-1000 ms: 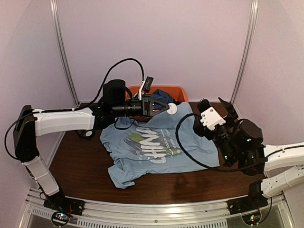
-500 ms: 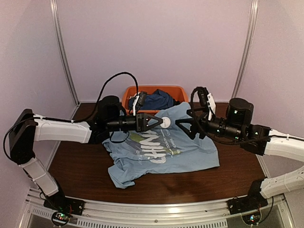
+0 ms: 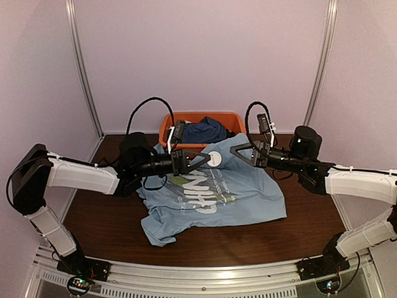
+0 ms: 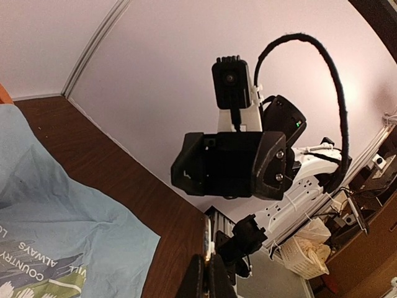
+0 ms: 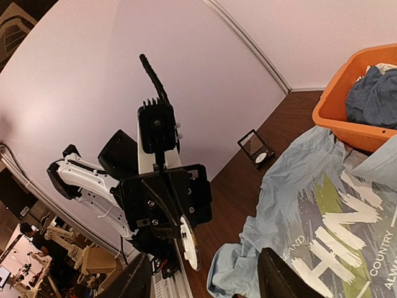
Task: Pin the brooch onto the clothing
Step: Pass from the left arm to the right
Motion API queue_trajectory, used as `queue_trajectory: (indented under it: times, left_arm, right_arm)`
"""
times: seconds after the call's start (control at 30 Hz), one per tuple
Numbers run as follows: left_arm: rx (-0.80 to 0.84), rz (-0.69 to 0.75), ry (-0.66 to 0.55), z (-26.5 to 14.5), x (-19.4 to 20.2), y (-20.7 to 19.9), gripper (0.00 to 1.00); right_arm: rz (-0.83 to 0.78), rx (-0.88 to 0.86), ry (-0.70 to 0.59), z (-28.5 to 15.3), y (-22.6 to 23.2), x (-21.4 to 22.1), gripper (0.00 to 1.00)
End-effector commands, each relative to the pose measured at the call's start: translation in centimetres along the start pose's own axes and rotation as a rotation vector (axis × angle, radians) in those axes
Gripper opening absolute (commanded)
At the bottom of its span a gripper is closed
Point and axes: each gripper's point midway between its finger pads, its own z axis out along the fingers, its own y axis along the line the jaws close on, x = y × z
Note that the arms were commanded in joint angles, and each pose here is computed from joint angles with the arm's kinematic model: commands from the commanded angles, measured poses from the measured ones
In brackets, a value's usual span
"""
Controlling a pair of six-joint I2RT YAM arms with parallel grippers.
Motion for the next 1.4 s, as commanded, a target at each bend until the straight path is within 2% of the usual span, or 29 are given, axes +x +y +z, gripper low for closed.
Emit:
queue_trajectory:
  times: [0.0,0.2,0.37,0.63,0.9,1.0,1.07,1.13,1.2,1.27,1.3,1.37]
  left_arm:
    - [0.033,-0.005,-0.075,-0.5,-0.7,-0.6,0.00]
    - [0.073,-0.059,-0.118,-0.6,-0.1,-0.4,0.00]
    - [0.085,-0.064,-0.125,-0.3,0.1,-0.8,0.00]
    - [0.092,-0.060,-0.132,-0.2,0.1,-1.3,0.00]
    - [0.091,-0.061,-0.130,-0.2,0.1,-1.4,0.00]
    - [0.092,-0.060,-0.131,-0.2,0.0,-1.5,0.00]
    - [0.094,-0.057,-0.131,-0.3,0.0,-1.6,0.00]
    - [0.095,-0.054,-0.134,-0.4,-0.1,-1.7,0.00]
    - [0.093,-0.051,-0.135,-0.5,-0.1,-1.8,0.00]
    - [0.089,-0.049,-0.135,-0.6,-0.1,-1.8,0.00]
    - [0.087,-0.047,-0.135,-0.6,-0.1,-1.8,0.00]
    - [0.086,-0.048,-0.136,-0.6,-0.1,-1.7,0.00]
  right_arm:
    - [0.008,-0.107,-0.014,0.1,1.8,0.3,0.50]
    - [-0.053,-0.151,-0.124,-0.2,2.5,0.2,0.46]
    - [-0.048,-0.146,-0.095,1.5,1.9,1.2,0.36]
    - [-0.039,-0.130,-0.091,2.8,1.3,1.5,0.32]
    - [-0.031,-0.137,-0.063,3.5,1.5,1.5,0.12]
    - [-0.019,-0.146,-0.051,3.8,1.7,1.7,0.07]
    - [-0.016,-0.150,-0.045,3.8,1.7,1.9,0.13]
    - [-0.017,-0.158,-0.041,3.7,1.9,2.0,0.30]
    - [-0.022,-0.172,-0.050,3.4,2.2,2.0,0.50]
    - [-0.044,-0.218,-0.077,2.8,3.1,1.7,0.77]
    - [-0.047,-0.229,-0.088,2.5,3.4,1.7,0.83]
    - [-0.045,-0.230,-0.096,2.3,3.5,1.6,0.89]
